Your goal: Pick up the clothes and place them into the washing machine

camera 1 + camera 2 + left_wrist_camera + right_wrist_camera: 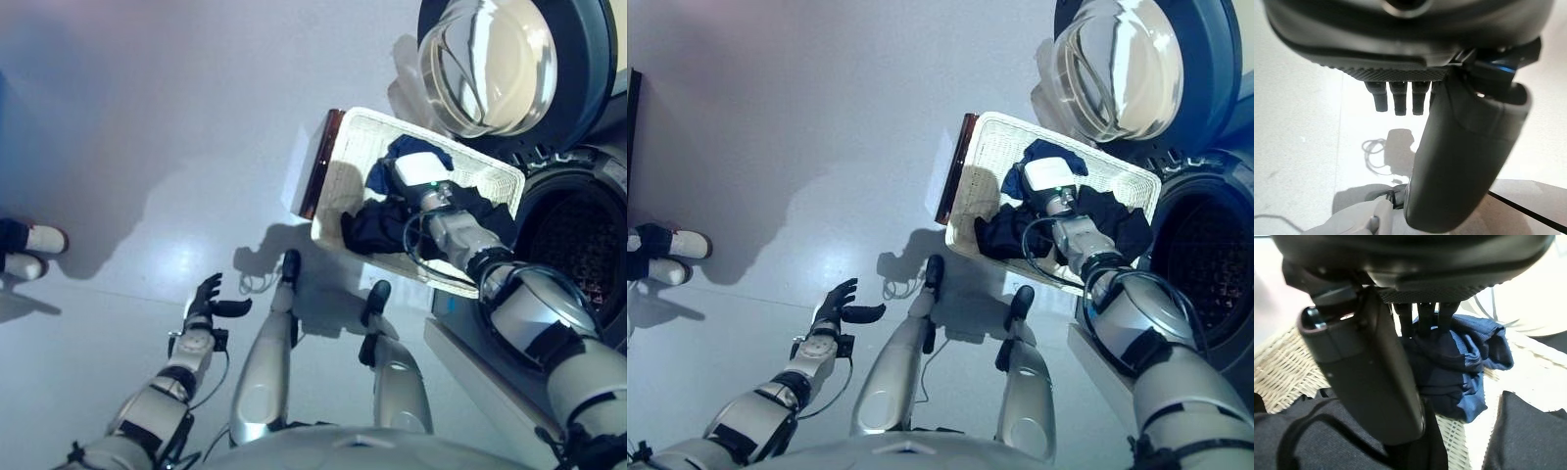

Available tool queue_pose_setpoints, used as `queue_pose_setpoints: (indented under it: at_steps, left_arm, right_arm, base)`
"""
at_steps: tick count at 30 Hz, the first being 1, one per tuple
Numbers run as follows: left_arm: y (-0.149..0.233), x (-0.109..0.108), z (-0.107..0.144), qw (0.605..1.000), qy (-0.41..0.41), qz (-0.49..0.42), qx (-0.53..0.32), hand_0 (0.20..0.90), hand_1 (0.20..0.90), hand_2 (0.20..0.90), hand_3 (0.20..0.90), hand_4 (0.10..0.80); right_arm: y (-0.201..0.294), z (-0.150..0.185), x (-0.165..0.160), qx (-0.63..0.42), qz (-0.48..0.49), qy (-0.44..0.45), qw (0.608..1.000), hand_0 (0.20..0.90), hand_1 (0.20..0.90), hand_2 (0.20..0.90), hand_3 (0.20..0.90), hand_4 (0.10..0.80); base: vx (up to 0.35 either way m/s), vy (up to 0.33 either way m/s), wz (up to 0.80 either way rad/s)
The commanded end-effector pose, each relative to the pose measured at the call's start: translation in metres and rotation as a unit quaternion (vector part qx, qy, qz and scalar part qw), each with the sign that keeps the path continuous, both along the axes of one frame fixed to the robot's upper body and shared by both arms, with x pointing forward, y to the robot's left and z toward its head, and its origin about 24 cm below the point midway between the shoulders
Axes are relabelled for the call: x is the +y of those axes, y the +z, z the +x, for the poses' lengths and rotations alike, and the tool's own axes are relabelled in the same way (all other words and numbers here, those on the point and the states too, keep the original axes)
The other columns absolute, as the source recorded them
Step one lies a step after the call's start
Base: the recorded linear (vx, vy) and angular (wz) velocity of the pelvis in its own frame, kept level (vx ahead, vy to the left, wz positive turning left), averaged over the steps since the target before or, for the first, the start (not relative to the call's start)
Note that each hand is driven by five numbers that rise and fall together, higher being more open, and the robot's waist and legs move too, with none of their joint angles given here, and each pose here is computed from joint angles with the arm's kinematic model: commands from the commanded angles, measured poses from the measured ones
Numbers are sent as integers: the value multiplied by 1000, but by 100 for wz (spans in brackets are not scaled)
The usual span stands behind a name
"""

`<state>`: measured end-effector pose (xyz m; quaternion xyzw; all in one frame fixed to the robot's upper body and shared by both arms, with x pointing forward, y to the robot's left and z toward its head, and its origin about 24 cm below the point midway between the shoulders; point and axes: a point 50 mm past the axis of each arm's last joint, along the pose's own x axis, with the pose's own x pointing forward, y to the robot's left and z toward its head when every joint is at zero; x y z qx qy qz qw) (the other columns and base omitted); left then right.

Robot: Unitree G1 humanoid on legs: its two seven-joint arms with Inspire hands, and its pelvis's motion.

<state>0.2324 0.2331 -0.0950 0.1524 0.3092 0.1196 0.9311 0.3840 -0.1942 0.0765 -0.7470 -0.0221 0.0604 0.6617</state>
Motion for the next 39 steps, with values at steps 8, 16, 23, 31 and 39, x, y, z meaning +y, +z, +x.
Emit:
queue_pose_setpoints:
  at_steps: [8,16,23,31,39]
  left_arm:
    - [4,23,-7,999,25,32,-7,900,900,900,900,800]
    - [-3,24,-17,999,31,41,11,900,900,900,900,800]
    - [-2,22,-14,999,26,41,13,900,900,900,900,800]
    - [-2,27,-16,998,32,50,19,900,900,900,900,800]
    - [-3,31,-18,997,37,57,27,900,900,900,900,800]
  right_arm:
    - [-24,-25,79,41,76,165,983,900,900,900,900,800]
    - [-35,-49,119,80,189,215,955,900,900,900,900,800]
    - [-44,-39,108,85,165,165,969,900,900,900,900,800]
    - [-48,-27,82,78,126,96,984,900,900,900,900,800]
    - [-57,-25,55,80,147,11,986,585,585,585,585,590]
  base:
    - [5,-10,1]
    - [2,-1,1]
    - [0,0,0]
    - [0,0,0]
    - [0,0,0]
